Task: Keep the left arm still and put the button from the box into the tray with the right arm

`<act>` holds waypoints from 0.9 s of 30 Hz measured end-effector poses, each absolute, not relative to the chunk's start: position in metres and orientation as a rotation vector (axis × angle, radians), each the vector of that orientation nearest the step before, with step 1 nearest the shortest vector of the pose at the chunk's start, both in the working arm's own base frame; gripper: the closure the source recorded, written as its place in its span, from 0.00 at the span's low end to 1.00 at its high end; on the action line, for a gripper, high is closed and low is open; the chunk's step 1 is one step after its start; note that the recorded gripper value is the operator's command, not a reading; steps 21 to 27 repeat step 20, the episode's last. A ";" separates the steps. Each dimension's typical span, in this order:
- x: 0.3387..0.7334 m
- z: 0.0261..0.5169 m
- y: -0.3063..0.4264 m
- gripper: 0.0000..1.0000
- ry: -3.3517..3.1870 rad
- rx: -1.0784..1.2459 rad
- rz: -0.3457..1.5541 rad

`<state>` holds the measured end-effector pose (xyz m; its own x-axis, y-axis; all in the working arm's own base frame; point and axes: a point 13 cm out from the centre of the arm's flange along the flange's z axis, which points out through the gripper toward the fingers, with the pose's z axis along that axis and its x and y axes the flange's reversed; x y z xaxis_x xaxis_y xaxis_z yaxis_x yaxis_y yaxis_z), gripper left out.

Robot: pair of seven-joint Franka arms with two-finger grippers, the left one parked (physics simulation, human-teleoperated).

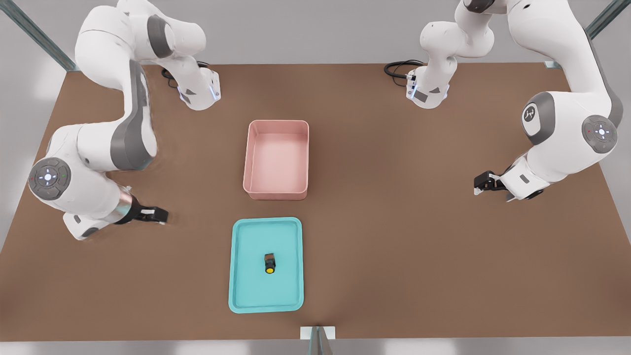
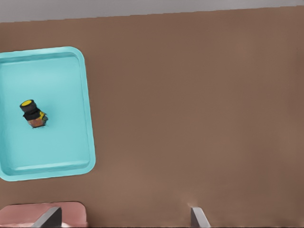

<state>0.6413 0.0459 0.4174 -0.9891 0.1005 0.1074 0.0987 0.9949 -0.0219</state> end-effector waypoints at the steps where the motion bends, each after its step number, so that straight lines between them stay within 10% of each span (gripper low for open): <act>1: 0.583 0.429 0.004 0.00 -2.986 -0.216 0.007; 8: 0.518 0.447 -0.161 0.00 -2.940 -0.542 -0.032; 16: 0.532 0.426 0.122 0.00 -2.927 0.301 0.034; 27: 0.543 0.419 0.043 0.00 -2.916 0.109 0.013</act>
